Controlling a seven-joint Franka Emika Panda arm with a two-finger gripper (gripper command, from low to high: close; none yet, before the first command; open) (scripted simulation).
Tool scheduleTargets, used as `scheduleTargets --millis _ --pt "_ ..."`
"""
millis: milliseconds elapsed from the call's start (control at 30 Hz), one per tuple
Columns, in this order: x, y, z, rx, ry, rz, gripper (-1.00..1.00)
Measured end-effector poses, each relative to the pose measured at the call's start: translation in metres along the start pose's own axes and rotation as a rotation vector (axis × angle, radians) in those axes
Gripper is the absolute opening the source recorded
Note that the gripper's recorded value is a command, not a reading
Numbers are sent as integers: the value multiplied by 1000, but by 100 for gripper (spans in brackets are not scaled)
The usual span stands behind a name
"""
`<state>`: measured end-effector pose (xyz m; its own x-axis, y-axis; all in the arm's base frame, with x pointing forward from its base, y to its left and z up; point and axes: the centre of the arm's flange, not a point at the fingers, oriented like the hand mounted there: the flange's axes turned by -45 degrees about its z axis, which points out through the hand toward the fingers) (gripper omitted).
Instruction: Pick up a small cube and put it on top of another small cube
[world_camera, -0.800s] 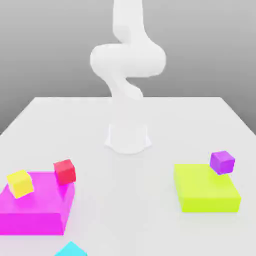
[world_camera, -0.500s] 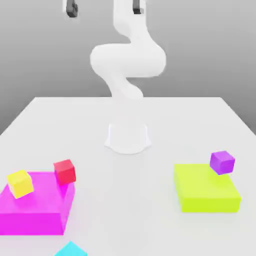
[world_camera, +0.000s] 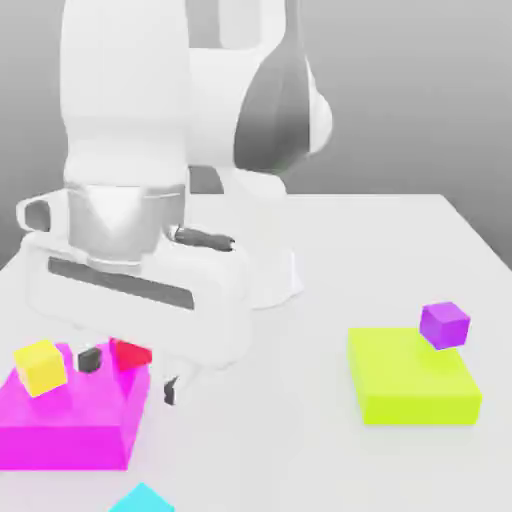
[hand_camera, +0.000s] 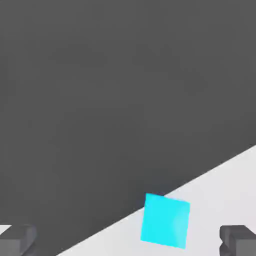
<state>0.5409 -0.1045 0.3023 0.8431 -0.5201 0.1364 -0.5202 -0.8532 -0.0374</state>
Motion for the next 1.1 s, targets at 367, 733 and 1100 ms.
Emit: scheduleTargets --millis 367,733,1100 --pt "-22 27 161 -45 -134 112 -100" --pt "-17 30 101 -47 -133 124 -100" --pt "-67 120 3 -78 -123 347 -100"
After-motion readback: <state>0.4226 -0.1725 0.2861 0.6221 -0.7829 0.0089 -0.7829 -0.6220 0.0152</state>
